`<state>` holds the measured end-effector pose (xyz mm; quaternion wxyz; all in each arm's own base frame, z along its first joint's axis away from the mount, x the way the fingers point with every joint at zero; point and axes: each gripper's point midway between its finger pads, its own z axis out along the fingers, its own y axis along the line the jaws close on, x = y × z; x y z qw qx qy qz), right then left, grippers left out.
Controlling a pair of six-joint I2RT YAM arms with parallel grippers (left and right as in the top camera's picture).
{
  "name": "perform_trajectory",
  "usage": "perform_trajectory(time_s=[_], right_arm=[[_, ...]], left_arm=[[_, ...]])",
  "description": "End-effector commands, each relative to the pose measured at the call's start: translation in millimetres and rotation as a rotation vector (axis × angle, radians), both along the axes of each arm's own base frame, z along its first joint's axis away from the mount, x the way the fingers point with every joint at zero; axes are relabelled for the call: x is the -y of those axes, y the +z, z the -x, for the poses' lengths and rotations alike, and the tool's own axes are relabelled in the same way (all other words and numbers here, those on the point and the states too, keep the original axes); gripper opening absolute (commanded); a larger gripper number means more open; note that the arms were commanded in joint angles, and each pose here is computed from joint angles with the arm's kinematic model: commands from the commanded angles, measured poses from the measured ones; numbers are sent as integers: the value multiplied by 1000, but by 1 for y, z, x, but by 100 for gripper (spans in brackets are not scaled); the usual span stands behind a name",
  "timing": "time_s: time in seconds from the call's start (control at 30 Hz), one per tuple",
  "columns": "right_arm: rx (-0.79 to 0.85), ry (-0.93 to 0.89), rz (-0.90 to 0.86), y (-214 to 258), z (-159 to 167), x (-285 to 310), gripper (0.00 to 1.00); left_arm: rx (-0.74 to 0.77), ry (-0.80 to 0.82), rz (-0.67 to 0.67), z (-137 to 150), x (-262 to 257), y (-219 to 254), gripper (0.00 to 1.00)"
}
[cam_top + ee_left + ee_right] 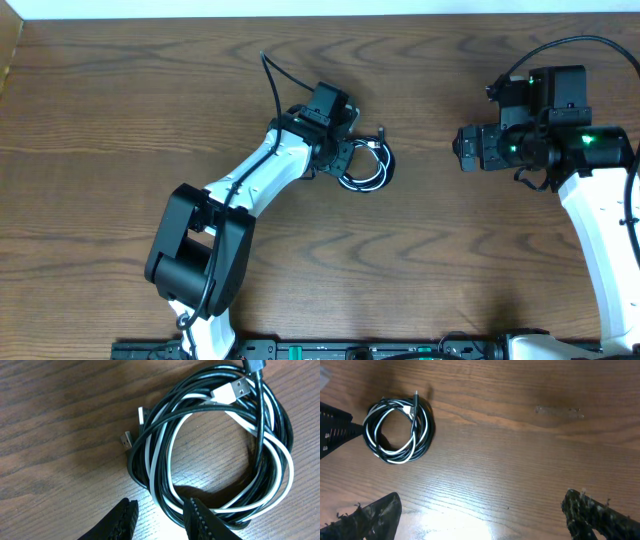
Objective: Untangle cables
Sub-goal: 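Lower the left gripper onto the cable coil and grasp it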
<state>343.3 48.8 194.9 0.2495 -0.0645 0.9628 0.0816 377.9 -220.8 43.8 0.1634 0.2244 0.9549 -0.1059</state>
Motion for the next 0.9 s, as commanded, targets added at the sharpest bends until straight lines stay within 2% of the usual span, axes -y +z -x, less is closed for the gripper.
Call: perform_trajectory(time_s=[0.0, 0.63, 0.87], right_arm=[[13, -19, -4, 5, -3, 2, 99], [12, -19, -4, 5, -3, 2, 99], [12, -19, -4, 5, -3, 2, 99]], left_arm=[[-16, -15, -19, 2, -3, -8, 36], [-31, -19, -27, 9, -6, -20, 36], [-36, -45, 36, 10, 6, -17, 36]])
